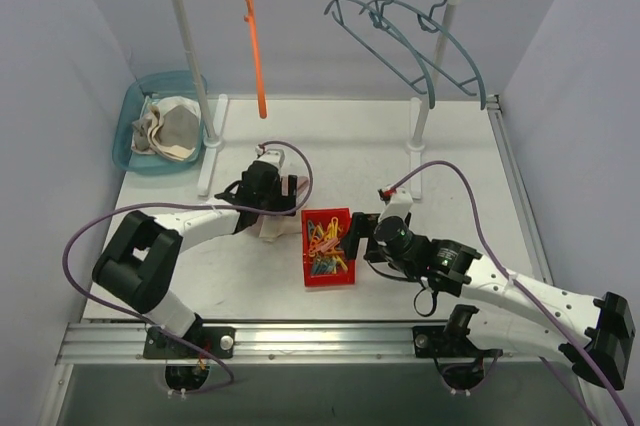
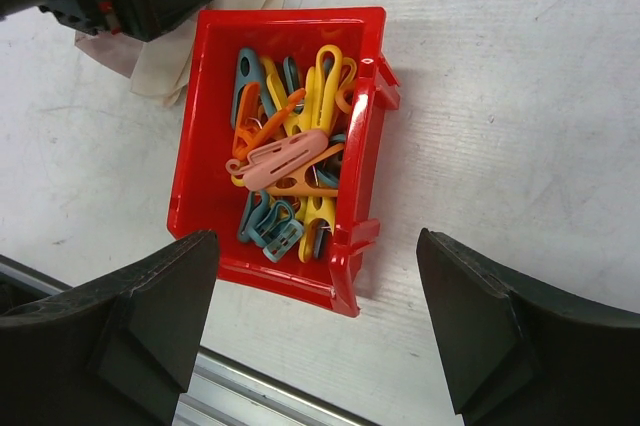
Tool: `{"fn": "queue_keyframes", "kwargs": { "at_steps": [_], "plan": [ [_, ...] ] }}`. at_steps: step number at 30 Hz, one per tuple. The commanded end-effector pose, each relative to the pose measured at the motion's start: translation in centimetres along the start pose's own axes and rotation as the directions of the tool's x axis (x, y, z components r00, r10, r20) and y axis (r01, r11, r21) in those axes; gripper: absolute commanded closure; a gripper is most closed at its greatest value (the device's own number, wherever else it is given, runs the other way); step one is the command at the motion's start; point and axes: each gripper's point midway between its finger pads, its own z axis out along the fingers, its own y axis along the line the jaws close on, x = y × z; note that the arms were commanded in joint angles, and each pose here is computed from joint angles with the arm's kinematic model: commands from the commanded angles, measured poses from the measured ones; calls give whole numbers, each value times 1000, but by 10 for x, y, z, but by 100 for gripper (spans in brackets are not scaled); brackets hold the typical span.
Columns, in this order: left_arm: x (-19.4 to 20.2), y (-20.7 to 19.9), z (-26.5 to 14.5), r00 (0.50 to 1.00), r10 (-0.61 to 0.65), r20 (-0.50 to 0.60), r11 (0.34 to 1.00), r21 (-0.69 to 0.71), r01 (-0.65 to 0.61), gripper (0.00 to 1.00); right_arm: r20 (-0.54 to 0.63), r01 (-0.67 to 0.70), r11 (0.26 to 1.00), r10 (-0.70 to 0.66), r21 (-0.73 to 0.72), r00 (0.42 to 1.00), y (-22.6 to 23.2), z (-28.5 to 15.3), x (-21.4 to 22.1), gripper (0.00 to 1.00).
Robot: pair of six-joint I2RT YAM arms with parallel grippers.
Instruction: Remove the underwear clipped to the hanger
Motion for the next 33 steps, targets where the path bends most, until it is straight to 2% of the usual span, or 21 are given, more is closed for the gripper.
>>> {"fn": "queue_keyframes", "kwargs": {
  "at_steps": [1, 2, 3, 6, 7, 9, 10, 11, 12, 15, 18, 21, 22, 23, 25, 28, 33],
  "plan": [
    [-10, 3, 18, 997, -34, 63, 999, 25, 32, 1, 19, -19, 1000, 20, -3, 1000, -2, -3, -3, 18],
    [-11, 3, 20, 997, -41, 70, 998, 42, 38, 0, 22, -23, 1000, 23, -3, 999, -3, -3, -3, 18],
    [-12, 9, 23, 996, -54, 73, 998, 37, 51, 10, 22, -23, 1000, 23, -3, 999, -3, -3, -3, 18],
    [-7, 14, 28, 996, -66, 59, 997, 47, 63, 23, 26, -23, 1000, 23, -3, 999, -3, -4, -5, 18],
    [-3, 16, 31, 997, -68, 46, 997, 44, 66, 33, 23, -23, 1000, 23, 0, 999, -3, -3, -4, 19],
    [3, 18, 34, 997, -71, 29, 997, 41, 69, 47, 22, -22, 1000, 22, 1, 1000, -3, -3, -4, 19],
    [12, 21, 38, 997, -73, 6, 997, 37, 73, 68, 21, -23, 1000, 23, 2, 1000, -3, -3, -4, 19],
    [15, 21, 39, 997, -76, 3, 997, 36, 75, 80, 21, -23, 1000, 23, 2, 1000, -2, -2, -4, 19],
    [19, 23, 41, 996, -89, -6, 996, 32, 89, 96, 23, -24, 1000, 23, 2, 999, -2, -3, -5, 19],
    [25, 25, 39, 992, -127, -25, 991, 37, 128, 97, 23, -22, 1000, 22, 2, 999, -2, -2, -5, 19],
    [13, 21, 24, 990, -143, 3, 988, 51, 143, 97, 28, -19, 1000, 19, -1, 999, -2, -4, -7, 19],
    [-22, 19, -13, 988, -127, 84, 992, 29, 125, 97, 36, -23, 1000, 23, -4, 999, -2, -6, -9, 19],
    [-47, 19, -38, 978, -134, 161, 991, 33, 130, 97, 39, -25, 1000, 25, -9, 999, -2, -7, -9, 19],
    [-53, 31, -54, 976, -129, 177, 990, -28, 136, 97, 39, -23, 1000, 24, -9, 999, -3, -7, -9, 19],
    [-85, 42, -95, 949, -127, 290, 987, -54, 148, 98, 43, -20, 1000, 21, -13, 999, -2, -8, -10, 19],
    [-115, 70, -143, 920, -110, 376, 976, -133, 171, 98, 43, -18, 1000, 19, -17, 999, -1, -8, -12, 19],
    [-141, 116, -179, 919, -66, 388, 960, -228, 165, 97, 45, 1, 999, 0, -39, 999, 6, -10, -19, 20]
  ]
}}
